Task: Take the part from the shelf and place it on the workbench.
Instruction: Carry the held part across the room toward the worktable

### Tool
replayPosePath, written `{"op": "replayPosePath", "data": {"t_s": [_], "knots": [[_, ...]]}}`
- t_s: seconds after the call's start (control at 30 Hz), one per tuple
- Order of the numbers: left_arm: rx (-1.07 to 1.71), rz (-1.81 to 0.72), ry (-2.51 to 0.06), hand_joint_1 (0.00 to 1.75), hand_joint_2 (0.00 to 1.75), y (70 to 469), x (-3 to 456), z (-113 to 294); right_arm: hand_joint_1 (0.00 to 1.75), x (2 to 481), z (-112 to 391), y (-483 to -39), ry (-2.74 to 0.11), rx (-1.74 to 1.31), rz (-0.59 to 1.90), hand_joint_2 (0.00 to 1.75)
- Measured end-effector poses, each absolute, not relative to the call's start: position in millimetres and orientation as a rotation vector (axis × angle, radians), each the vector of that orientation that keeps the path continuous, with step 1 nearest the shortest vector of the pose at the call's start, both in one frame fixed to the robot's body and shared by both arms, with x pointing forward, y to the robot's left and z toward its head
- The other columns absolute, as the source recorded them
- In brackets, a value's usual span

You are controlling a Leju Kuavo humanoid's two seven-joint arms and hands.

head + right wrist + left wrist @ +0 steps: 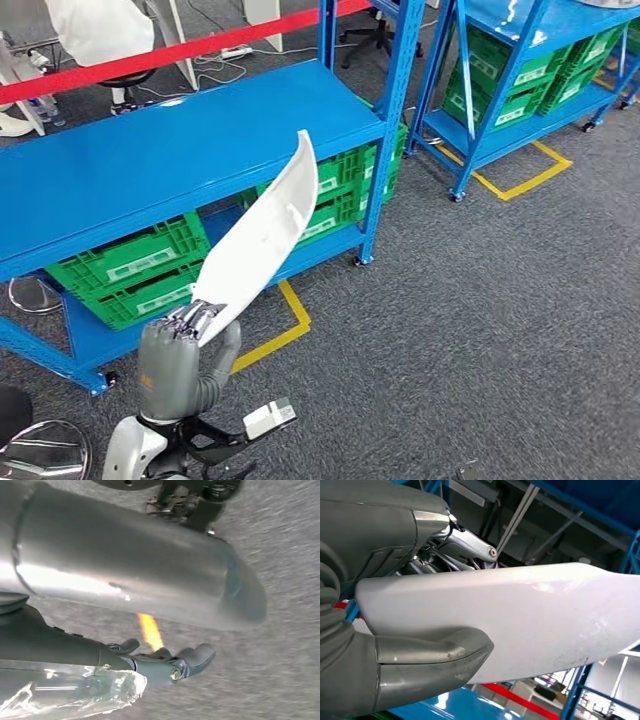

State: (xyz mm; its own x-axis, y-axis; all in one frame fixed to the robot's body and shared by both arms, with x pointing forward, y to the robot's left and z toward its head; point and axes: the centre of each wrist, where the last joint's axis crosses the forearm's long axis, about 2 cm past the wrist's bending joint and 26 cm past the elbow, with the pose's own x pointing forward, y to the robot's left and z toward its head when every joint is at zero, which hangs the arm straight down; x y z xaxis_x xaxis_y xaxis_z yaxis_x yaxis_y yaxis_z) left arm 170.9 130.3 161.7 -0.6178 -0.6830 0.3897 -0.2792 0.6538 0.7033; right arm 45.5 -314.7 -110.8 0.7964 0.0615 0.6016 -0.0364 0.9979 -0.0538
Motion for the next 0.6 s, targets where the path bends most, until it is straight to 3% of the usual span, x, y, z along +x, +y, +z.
{"op": "replayPosePath", "data": {"t_s": [0.6], "knots": [[0.636, -0.743, -2.174, 1.75, 1.75, 140, 186, 152, 0.00, 30, -113, -309, -0.624, -0.080, -0.052, 0.00]]}}
